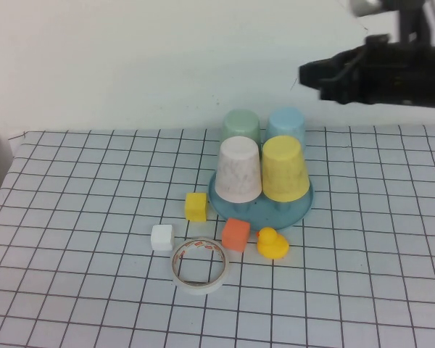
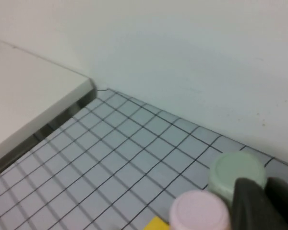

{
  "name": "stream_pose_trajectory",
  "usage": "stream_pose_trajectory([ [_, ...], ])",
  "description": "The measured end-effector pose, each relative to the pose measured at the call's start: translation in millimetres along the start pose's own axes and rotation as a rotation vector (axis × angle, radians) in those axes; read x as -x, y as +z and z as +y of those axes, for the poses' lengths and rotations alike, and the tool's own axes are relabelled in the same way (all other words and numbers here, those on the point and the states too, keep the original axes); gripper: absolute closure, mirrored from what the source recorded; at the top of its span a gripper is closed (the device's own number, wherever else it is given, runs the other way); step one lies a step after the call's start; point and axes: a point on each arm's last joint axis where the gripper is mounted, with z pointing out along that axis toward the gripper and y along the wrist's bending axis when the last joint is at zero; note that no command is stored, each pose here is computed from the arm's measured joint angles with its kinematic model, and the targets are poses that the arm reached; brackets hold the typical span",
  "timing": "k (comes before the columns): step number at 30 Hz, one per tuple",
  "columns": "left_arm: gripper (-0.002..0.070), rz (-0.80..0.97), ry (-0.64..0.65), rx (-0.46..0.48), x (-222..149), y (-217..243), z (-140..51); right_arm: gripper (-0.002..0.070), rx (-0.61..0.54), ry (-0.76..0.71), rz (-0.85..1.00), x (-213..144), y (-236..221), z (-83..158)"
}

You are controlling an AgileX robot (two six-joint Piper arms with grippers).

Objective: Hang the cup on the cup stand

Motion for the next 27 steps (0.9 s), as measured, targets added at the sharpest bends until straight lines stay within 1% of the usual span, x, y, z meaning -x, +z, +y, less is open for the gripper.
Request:
stream_pose_trajectory([
  [2,0.0669,0.0,0.0,0.0,0,0,0.0,0.0643,0.009,-0.015,-0.012,4,-25,11],
  [3,0.0669,0.0,0.0,0.0,0,0,0.0,0.0651,0.005,-0.02,-0.012,3,-34,14],
  [6,0.0669,0.002,0.004,0.001,0,0,0.1,0.0665,-0.018,-0.06,-0.049,0,-74,35],
  [9,0.0669,0.003,0.004,0.001,0,0,0.1,0.0668,-0.057,-0.106,-0.087,-12,-112,53],
  [10,0.0669,0.003,0.004,0.001,0,0,0.1,0.0668,-0.078,-0.14,-0.117,-23,-138,65],
  [15,0.0669,0.003,0.004,0.001,0,0,0.1,0.067,-0.088,-0.197,-0.198,-56,-193,95],
  [19,0.0669,0.003,0.004,0.001,0,0,0.1,0.067,-0.088,-0.237,-0.272,-87,-227,114],
  [24,0.0669,0.003,0.004,0.001,0,0,0.1,0.067,-0.094,-0.299,-0.391,-121,-261,131],
  [27,0.0669,0.003,0.004,0.001,0,0,0.1,0.0672,-0.143,-0.322,-0.454,-140,-273,133],
])
